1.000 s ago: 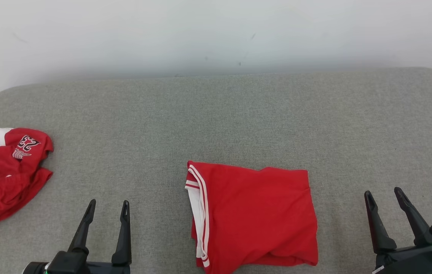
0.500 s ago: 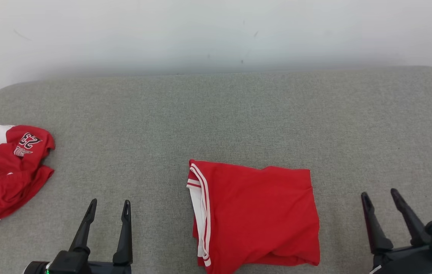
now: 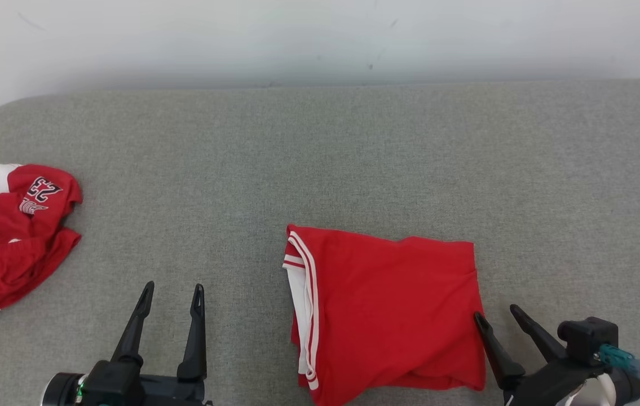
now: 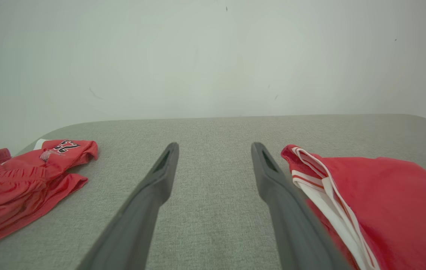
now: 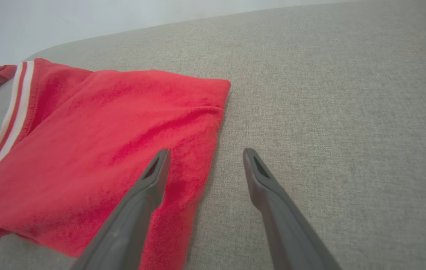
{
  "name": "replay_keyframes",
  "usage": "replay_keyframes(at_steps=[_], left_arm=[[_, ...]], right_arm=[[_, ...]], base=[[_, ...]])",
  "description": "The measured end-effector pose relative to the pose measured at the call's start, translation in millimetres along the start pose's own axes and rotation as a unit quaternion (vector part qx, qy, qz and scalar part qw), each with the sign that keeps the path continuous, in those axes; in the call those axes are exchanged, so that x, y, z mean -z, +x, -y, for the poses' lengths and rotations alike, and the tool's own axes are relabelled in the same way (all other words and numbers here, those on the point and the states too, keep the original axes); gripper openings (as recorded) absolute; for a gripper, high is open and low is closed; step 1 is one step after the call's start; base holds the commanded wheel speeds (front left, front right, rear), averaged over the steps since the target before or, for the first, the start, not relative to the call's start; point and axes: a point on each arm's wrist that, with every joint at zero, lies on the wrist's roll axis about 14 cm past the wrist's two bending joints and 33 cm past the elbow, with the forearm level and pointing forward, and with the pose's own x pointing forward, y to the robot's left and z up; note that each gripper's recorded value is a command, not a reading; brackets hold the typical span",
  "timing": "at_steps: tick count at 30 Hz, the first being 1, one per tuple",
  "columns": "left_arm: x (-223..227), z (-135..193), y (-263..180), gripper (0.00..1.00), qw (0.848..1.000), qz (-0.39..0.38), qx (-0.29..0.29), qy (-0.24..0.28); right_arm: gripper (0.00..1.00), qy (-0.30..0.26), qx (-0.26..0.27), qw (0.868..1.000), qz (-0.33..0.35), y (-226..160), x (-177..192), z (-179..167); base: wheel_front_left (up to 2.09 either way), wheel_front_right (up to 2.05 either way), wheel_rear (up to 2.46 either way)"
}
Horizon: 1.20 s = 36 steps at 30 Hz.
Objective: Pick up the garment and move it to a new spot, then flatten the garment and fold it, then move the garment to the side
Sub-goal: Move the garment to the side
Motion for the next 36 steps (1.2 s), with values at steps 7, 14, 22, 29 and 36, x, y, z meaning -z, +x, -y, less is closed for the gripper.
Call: replay_keyframes(at_steps=[7,14,22,29,36], left_arm=[[9,0,6,1.0,1.0,-0.008,-0.002,-0.001],[15,-3,8,1.0,1.0,-0.013,-0.007,0.0],[19,3,14,1.0,1.0,-0.014,0.001,-0.003],[22,21,26,1.0,0.999,-0.009,0.029,-0.012],[24,54,46,1.0,0.997,0.003,0.075,-0.025]], right_arm=[[1.0,0.009,-0.015,0.999,-0.05,21,21,2],[0.0,0.012,-0.025,0.998,-0.061,31,27,0],[0.0,-0.028,0.019,0.999,-0.037,17,13,37],[0.0,-0.071,0.075,0.994,-0.047,-16,12,74],[0.0,-0.079,0.137,0.987,-0.041,-45,6,107]], base=[[0.0,0.0,0.0],[0.0,0.0,0.0],[0.0,0.0,0.0],[0.0,0.0,0.0],[0.0,0.0,0.0]])
